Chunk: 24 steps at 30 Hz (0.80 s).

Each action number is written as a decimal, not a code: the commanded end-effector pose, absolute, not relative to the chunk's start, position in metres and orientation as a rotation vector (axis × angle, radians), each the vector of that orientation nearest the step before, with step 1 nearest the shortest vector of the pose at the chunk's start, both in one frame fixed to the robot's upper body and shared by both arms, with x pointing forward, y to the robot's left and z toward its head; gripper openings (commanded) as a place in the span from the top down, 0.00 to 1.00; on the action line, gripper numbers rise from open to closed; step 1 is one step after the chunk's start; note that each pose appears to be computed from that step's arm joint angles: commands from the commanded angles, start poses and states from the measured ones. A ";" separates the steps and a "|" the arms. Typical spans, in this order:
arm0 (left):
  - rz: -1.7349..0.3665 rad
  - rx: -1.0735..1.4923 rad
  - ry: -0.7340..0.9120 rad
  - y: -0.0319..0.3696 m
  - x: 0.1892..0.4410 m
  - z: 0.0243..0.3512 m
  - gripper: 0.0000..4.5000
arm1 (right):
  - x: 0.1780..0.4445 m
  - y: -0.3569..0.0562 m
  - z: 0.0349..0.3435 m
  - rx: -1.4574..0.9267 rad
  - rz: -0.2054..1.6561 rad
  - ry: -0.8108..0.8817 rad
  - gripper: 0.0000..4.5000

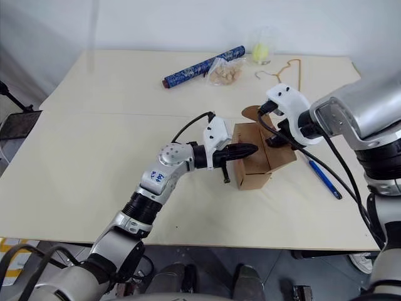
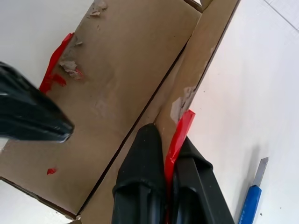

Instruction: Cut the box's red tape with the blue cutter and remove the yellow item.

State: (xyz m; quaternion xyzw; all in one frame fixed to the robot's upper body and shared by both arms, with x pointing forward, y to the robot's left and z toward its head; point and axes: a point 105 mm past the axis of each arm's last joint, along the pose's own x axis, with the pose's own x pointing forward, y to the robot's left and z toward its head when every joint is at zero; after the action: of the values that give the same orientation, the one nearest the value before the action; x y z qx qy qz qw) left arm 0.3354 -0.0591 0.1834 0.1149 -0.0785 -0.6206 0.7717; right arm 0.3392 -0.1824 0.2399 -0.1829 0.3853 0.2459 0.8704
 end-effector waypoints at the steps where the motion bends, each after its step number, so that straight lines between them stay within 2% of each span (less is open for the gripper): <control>1: -1.371 0.290 -0.148 -0.067 0.331 0.177 1.00 | 0.339 -0.195 0.241 -0.301 0.482 0.834 0.99; 7: -1.351 0.275 -0.133 -0.065 0.332 0.174 1.00 | 0.339 -0.207 0.239 -0.249 0.430 0.883 0.99; 15: -1.353 0.284 -0.084 -0.062 0.331 0.167 1.00 | 0.339 -0.201 0.239 -0.232 0.431 0.903 0.99; 24: -1.236 0.320 0.043 -0.015 0.341 0.150 1.00 | 0.334 -0.199 0.250 -0.250 0.438 0.878 0.99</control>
State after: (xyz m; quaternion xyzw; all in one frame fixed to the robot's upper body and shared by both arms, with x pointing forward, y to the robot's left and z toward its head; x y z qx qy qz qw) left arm 0.3352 -0.0283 0.1774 0.1471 -0.0424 -0.5933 0.7903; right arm 0.3380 -0.2043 0.2423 -0.1150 0.4263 0.1956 0.8757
